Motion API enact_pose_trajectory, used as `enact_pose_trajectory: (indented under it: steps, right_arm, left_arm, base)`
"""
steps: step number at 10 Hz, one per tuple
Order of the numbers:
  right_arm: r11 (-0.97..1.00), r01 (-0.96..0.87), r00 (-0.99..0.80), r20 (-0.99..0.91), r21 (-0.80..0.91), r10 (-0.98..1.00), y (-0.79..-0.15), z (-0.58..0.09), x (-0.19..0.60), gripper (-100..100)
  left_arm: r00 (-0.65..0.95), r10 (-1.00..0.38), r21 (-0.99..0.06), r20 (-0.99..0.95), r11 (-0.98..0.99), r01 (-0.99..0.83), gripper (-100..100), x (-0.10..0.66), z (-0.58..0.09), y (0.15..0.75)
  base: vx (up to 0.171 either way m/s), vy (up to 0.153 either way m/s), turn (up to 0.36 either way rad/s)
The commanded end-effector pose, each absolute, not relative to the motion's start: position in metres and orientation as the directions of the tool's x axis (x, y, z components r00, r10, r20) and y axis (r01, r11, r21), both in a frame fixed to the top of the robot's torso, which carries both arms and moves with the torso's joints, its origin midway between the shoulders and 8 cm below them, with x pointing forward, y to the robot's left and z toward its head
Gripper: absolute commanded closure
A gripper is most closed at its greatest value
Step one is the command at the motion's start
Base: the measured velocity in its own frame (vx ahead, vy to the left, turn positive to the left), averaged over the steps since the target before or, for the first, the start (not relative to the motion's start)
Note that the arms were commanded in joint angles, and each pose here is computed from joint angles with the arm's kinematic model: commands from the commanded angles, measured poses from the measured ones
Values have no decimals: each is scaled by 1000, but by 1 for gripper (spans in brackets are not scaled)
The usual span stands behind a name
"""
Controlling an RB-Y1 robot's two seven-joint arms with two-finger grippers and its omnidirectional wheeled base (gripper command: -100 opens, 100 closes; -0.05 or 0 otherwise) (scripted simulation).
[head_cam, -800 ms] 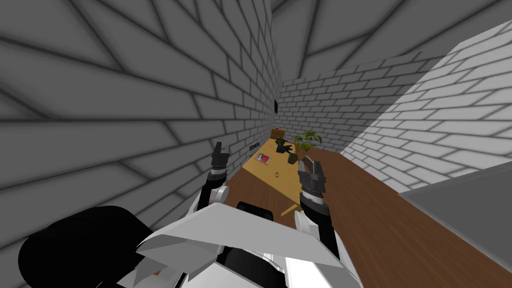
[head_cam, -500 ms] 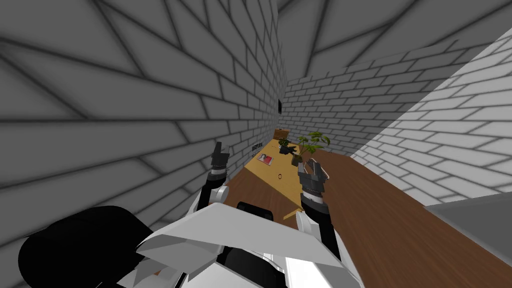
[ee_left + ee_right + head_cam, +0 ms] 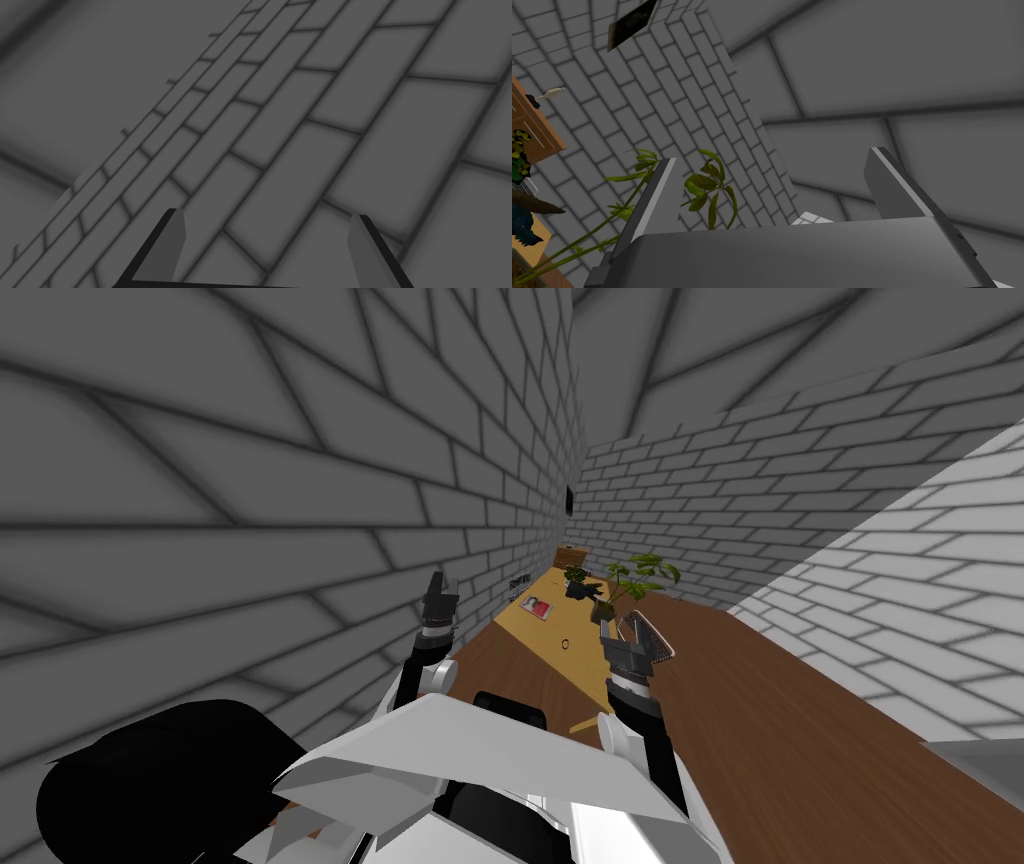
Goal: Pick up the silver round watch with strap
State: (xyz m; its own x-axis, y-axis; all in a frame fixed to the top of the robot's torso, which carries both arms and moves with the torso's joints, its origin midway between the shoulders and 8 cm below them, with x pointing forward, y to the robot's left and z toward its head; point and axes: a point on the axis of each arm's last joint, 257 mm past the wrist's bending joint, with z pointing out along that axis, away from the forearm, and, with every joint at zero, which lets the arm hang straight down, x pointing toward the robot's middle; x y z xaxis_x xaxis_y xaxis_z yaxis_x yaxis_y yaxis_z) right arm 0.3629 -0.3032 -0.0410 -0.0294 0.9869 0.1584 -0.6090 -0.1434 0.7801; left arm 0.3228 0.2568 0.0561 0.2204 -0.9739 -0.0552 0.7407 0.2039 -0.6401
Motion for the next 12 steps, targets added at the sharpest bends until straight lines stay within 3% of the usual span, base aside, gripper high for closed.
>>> enact_pose_trajectory:
  steps: [1, 12]
  right_arm:
    - [-169, -597, -30, 188, 785, 982, -312, -52, 368, -100]
    - [-433, -548, 2, 519, 716, 855, -419, -132, 380, -100]
  left_arm:
    - [220, -974, -640, -55, 204, 741, 0, 323, 56, 257]
    - [220, -974, -640, -55, 204, 741, 0, 323, 56, 257]
  base:
    - [-21, -29, 56]
    - [-23, -32, 130]
